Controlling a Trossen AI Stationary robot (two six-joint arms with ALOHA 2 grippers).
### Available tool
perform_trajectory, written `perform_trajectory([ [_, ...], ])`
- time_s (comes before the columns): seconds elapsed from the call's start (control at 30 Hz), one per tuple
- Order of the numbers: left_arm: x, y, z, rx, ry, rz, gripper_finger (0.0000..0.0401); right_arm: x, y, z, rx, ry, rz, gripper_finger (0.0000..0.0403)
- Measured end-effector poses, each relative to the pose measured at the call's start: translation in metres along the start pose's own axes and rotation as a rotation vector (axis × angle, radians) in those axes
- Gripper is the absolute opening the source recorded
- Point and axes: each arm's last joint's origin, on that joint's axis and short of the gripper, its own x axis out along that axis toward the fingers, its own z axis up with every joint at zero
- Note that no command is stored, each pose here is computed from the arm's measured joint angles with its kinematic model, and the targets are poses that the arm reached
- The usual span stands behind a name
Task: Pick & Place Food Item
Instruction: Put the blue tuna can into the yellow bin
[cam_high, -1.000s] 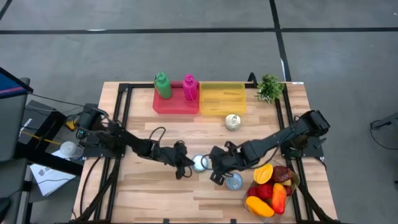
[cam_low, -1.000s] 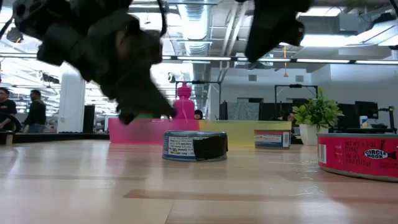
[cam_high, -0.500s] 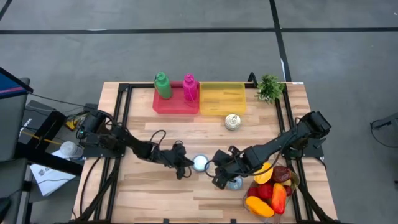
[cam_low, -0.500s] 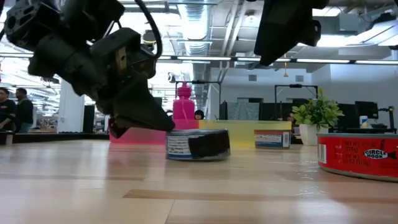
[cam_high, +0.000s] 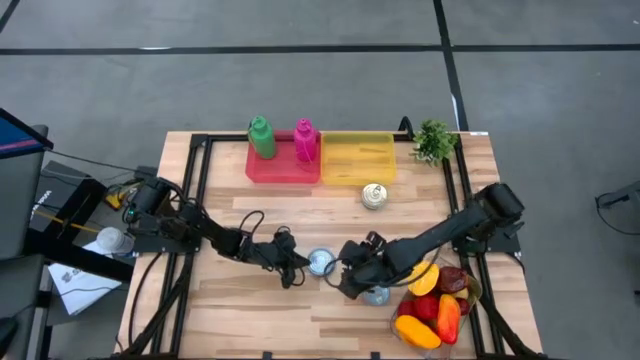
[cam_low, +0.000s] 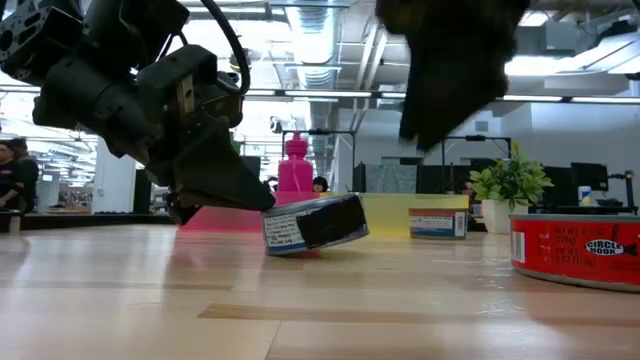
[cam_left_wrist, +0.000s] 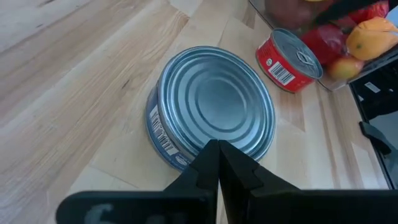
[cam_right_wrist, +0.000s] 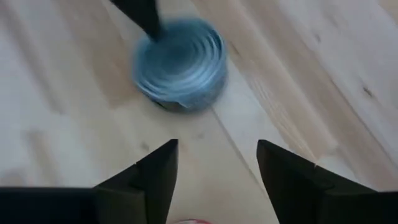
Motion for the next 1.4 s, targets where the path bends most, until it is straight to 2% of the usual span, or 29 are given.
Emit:
perform_trajectory([
  [0.13, 0.000, 0.000, 0.000, 0.000, -0.004, 0.002, 0.0000, 0.039, 0.006, -0.008, -0.082, 0.045, -0.062, 0.0202],
  [0.3, 0.000, 0.000, 0.000, 0.000, -0.004, 0.003, 0.0000, 0.066, 0.004, -0.009, -0.092, 0.068, -0.110, 0.0185],
  [0.53, 0.000, 0.000, 0.000, 0.001, -0.004, 0.006, 0.0000, 0.094, 0.021, -0.015, -0.136, 0.034, -0.013, 0.0168],
  [0.73, 0.000, 0.001, -0.001, 0.025, 0.000, 0.010, 0.0000, 0.087, 0.020, -0.010, -0.124, -0.002, -0.004, 0.0150],
  [0.97, -0.003, 0.007, -0.005, 0.030, 0.000, 0.041, 0.0000, 0.056, 0.017, 0.013, -0.147, -0.132, 0.027, 0.0126],
  [1.4, -0.005, 0.012, -0.008, 0.024, -0.008, 0.050, 0.0000, 0.056, 0.019, 0.030, -0.150, -0.248, 0.058, 0.0118],
])
